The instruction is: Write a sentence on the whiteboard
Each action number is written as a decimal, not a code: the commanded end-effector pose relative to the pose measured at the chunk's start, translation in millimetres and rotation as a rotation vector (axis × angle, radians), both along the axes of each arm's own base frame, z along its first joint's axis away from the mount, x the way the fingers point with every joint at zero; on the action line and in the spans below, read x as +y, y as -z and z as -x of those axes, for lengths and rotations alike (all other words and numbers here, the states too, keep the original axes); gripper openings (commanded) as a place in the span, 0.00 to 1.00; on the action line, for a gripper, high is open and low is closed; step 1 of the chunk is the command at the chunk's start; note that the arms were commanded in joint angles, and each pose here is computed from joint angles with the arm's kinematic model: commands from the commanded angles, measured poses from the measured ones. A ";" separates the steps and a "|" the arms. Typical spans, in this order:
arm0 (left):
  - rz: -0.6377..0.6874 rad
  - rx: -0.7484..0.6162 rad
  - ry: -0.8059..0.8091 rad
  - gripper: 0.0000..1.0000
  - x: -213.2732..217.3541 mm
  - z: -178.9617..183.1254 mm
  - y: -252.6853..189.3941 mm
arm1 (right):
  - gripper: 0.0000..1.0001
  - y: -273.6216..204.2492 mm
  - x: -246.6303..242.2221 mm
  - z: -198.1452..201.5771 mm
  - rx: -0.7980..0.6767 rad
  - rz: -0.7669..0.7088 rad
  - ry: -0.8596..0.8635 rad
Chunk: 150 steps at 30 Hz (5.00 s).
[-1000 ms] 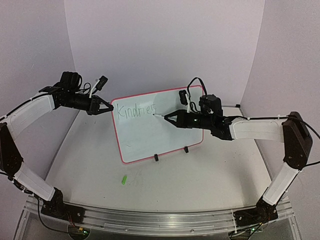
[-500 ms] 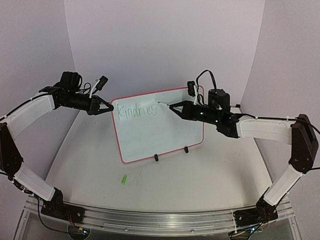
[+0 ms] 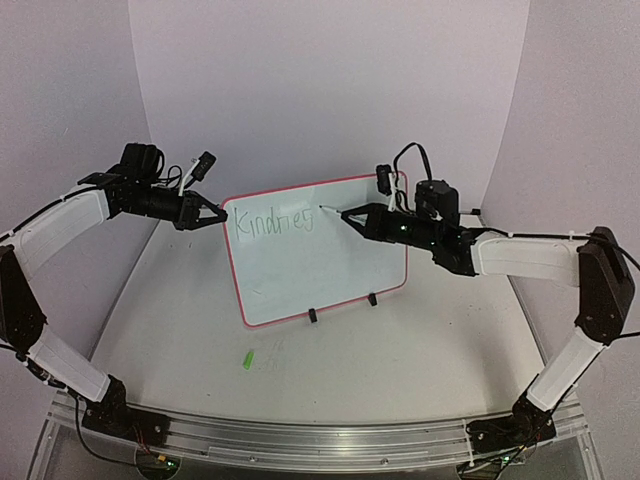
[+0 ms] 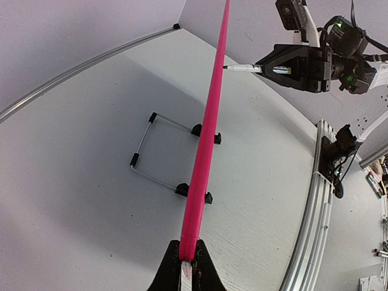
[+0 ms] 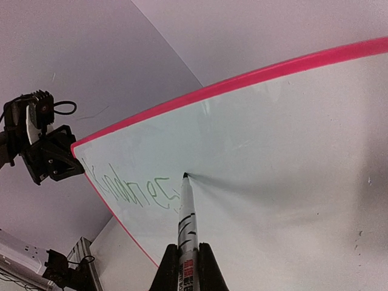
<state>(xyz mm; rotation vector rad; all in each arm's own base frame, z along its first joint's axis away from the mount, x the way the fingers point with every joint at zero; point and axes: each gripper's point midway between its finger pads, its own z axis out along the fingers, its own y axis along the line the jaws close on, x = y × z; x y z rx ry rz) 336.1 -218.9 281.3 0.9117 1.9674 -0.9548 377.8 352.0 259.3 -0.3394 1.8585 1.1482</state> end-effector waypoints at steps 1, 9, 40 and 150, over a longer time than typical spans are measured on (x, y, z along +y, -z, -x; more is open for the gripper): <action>0.030 -0.075 0.027 0.00 -3.0 5.4 -21.8 | 0.00 -11.6 7.4 -8.0 -0.033 -0.027 -0.008; 0.030 -0.076 0.027 0.00 -2.8 5.3 -21.9 | 0.00 1.7 8.8 -5.0 0.000 -0.009 -0.025; 0.033 -0.082 0.029 0.00 -2.9 6.8 -24.7 | 0.00 8.1 -16.8 -3.1 0.006 0.052 0.082; 0.015 -0.071 0.031 0.00 -6.2 7.1 -16.8 | 0.00 4.3 -62.0 -22.5 0.014 0.058 0.070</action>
